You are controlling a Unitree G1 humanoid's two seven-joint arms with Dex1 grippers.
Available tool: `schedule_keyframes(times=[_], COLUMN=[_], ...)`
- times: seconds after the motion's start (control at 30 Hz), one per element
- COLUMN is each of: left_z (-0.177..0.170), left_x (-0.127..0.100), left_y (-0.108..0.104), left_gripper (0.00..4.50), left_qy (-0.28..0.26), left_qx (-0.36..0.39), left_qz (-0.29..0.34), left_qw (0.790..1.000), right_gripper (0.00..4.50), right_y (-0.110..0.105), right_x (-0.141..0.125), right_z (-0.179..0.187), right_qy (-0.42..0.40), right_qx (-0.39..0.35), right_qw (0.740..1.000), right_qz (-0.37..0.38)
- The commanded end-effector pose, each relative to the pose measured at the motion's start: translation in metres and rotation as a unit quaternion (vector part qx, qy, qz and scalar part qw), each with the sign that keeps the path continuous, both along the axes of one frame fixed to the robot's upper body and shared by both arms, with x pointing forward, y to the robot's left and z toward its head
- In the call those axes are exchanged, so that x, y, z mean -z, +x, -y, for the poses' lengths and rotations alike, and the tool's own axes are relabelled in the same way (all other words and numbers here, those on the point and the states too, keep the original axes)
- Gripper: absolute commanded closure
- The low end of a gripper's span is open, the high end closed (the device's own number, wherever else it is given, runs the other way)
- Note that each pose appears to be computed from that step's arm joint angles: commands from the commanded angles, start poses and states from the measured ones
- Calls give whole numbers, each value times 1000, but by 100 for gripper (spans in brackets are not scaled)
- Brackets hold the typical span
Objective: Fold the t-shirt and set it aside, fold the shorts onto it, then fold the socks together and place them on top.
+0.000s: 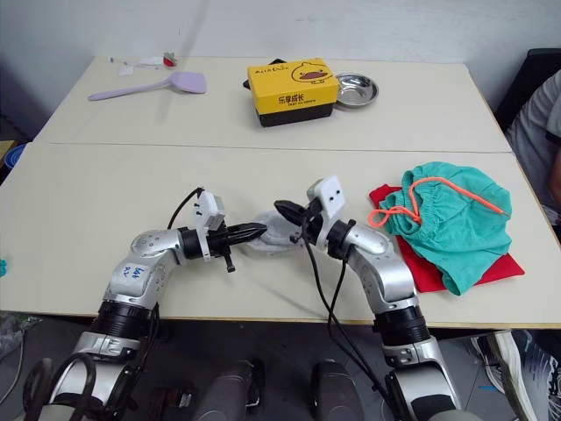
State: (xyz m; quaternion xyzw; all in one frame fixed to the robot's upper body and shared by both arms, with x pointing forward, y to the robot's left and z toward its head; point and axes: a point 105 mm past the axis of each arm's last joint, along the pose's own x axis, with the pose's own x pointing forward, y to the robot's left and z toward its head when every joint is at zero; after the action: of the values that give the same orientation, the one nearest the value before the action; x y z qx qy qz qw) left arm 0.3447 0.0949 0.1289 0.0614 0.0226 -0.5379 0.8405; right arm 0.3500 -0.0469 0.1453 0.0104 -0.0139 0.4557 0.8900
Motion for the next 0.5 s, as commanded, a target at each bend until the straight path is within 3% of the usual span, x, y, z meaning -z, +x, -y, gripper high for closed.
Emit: schedule_keyframes(times=[0.03,0.23,0.33,0.5], left_z=[16,28,15,0], left_x=[0,20,46,52], left_y=[-3,-2,2,-1], left_gripper=[450,450,450,450], left_qy=[7,14,61,50], left_qx=[21,5,-28,-47], left_qz=[15,-6,-25,-25], left_qw=[1000,1000,997,997], right_gripper=[448,448,448,448], right_y=[7,8,7,7], right_x=[13,25,26,-4], right_z=[2,0,7,38], right_qy=[-25,-42,-37,10], right_qx=[30,36,45,67], right_qw=[999,998,998,997], right_qz=[-2,-5,-10,24])
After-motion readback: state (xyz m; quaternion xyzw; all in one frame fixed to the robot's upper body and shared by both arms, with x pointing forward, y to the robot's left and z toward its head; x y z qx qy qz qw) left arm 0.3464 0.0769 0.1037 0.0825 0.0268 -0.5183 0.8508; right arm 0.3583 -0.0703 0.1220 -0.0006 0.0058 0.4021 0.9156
